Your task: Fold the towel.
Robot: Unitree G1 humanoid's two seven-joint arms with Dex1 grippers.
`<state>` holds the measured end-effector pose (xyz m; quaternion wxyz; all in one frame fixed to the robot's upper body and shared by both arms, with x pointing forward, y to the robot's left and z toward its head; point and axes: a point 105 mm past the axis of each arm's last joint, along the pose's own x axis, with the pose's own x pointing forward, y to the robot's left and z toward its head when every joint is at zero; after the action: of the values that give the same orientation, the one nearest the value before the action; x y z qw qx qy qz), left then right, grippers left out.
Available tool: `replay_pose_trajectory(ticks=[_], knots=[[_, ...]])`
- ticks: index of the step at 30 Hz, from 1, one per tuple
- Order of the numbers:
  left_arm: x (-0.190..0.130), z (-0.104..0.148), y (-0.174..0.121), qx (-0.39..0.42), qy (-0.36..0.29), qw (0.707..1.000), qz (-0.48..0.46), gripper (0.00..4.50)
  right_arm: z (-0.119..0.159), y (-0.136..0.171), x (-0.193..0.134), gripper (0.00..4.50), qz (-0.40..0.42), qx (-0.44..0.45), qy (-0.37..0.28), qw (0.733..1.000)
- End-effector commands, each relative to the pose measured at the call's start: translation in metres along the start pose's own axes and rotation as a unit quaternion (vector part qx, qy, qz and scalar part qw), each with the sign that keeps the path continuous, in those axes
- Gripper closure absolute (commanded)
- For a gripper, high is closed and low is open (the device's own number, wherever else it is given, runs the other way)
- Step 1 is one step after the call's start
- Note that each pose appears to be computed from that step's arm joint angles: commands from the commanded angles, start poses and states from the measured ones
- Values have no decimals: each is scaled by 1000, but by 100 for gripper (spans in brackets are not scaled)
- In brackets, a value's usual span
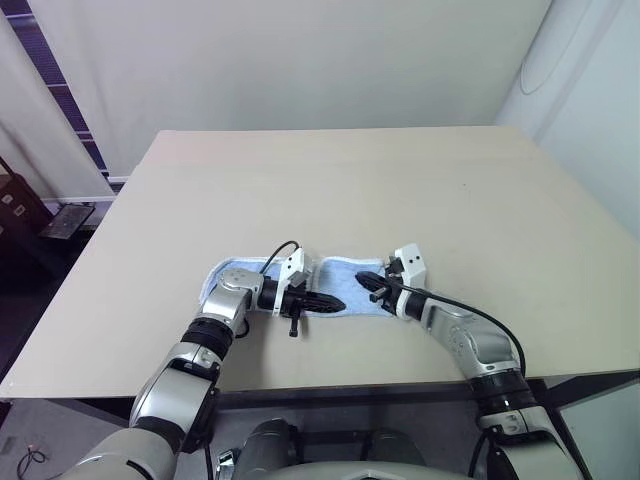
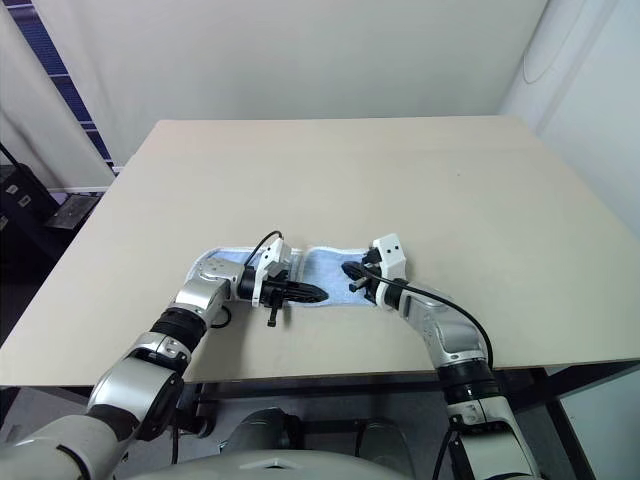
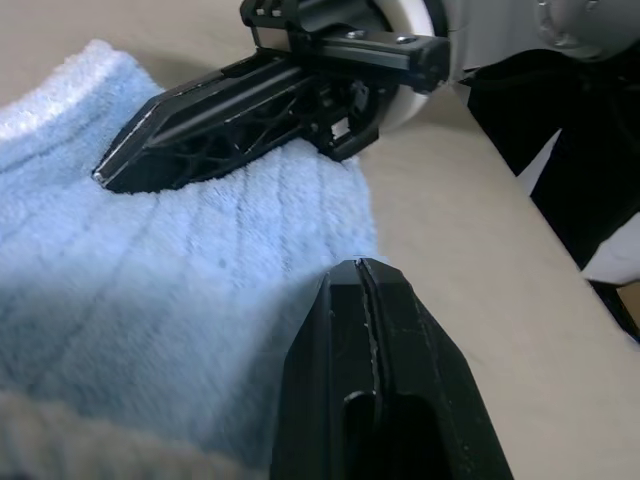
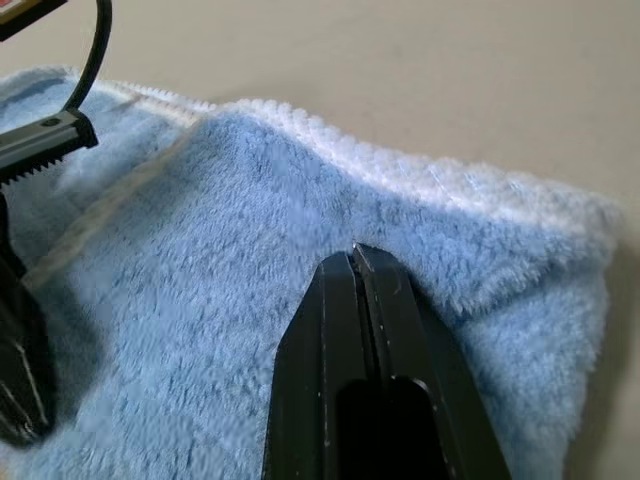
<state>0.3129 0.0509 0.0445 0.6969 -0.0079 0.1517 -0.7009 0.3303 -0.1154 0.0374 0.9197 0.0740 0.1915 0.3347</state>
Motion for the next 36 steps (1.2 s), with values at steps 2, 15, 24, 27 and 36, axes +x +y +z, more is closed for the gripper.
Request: replay_pose_trajectory(ticks=[2, 15, 24, 27, 36], knots=[[-21, 33, 8, -4, -61, 998, 28, 393, 25, 5, -21, 450, 27, -1, -39, 999], [-114, 83, -12, -81, -151, 980, 99, 0, 66, 43, -29, 174, 109, -6, -88, 990], [-181, 30, -31, -251, -95, 939, 212, 0, 64, 39, -13, 27, 90, 82, -61, 991], [-196, 11, -36, -291, -51, 922, 251, 0, 63, 48, -8, 27, 113, 122, -57, 984], [-218, 2, -41, -398, -80, 874, 267, 0, 60, 55, 1, 27, 128, 183, -53, 973]])
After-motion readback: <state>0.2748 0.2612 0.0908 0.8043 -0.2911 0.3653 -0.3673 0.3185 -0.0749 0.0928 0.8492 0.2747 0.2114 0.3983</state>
